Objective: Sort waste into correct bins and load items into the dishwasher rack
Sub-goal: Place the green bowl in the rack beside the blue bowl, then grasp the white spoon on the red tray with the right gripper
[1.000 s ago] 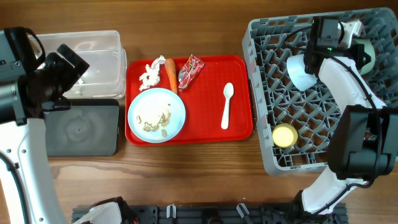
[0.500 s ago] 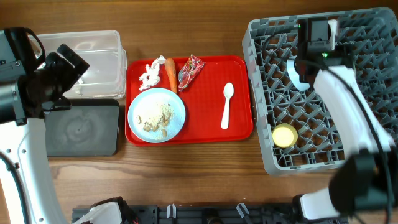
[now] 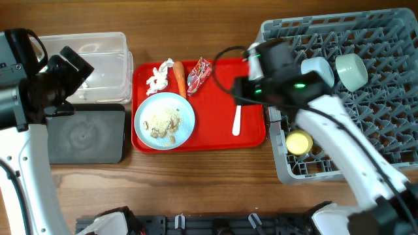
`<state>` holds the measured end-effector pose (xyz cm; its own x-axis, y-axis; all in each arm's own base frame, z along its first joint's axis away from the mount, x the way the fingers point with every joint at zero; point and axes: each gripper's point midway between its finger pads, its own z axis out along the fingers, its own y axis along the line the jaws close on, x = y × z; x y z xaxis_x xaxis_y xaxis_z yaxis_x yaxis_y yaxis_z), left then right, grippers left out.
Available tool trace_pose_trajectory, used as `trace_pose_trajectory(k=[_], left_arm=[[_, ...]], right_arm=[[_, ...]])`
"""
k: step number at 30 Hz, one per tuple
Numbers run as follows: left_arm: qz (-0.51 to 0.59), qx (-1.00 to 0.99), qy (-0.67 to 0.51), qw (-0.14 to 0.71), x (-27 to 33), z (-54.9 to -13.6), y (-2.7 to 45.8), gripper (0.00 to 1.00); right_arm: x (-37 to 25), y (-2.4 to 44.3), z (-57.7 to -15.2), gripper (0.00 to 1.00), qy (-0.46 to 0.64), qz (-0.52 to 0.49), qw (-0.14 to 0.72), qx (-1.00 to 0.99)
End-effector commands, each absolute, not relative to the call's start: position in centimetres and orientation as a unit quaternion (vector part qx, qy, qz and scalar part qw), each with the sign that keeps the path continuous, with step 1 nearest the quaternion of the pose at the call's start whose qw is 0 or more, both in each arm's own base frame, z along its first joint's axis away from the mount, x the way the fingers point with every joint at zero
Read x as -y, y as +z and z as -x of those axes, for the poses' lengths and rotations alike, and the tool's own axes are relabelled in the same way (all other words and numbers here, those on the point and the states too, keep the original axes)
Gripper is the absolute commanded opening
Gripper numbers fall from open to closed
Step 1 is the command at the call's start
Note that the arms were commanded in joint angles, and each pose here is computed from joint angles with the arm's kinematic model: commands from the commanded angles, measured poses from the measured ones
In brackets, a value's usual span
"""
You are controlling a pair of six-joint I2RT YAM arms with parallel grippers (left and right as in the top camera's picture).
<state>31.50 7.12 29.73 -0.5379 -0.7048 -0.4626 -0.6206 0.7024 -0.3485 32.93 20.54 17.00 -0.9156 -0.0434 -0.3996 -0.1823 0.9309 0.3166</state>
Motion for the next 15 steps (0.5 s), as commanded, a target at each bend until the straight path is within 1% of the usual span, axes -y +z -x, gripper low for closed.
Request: trace_pose_trajectory(k=[1,2,4,7,9,12,15], left_arm=[[0.39,-0.869,-0.064,0.298,-7.6,-31.5,29.8,1.0],[0.39,-0.869,-0.064,0.298,-7.6,-31.5,29.8,1.0],[0.39,-0.869,-0.064,0.298,-7.6,-31.5,29.8,1.0],[0.39,-0.869,-0.064,0.298,-7.6,-31.5,29.8,1.0],[0.39,-0.869,-0.064,0.298,-7.6,-31.5,29.8,1.0],[0.39,-0.869,-0.064,0.298,-7.6,-31.5,29.8,1.0],[0.39,-0.869,-0.064,0.298,-7.6,-31.5,29.8,1.0]], right_arm=[[-20.6,12.0,-33.2,0.62,0.127,-0.081,0.141,-0.978],[-20.3,10.5,-33.5,0.62,0.111,-0.107,0.13,-0.979],[-20.5,7.5,-33.8,0.62,0.1,-0.124,0.1,-0.982],[-21.0,3.7,-33.5,0.61,0.098,-0.128,0.051,-0.986],[-21.1,1.6,-33.0,0.58,0.095,-0.132,0.02,-0.986],[-20.7,-0.3,-32.8,0.58,0.083,-0.138,0.001,-0.987],[-20.2,-0.7,-32.9,0.54,0.089,-0.148,-0.012,-0.985]])
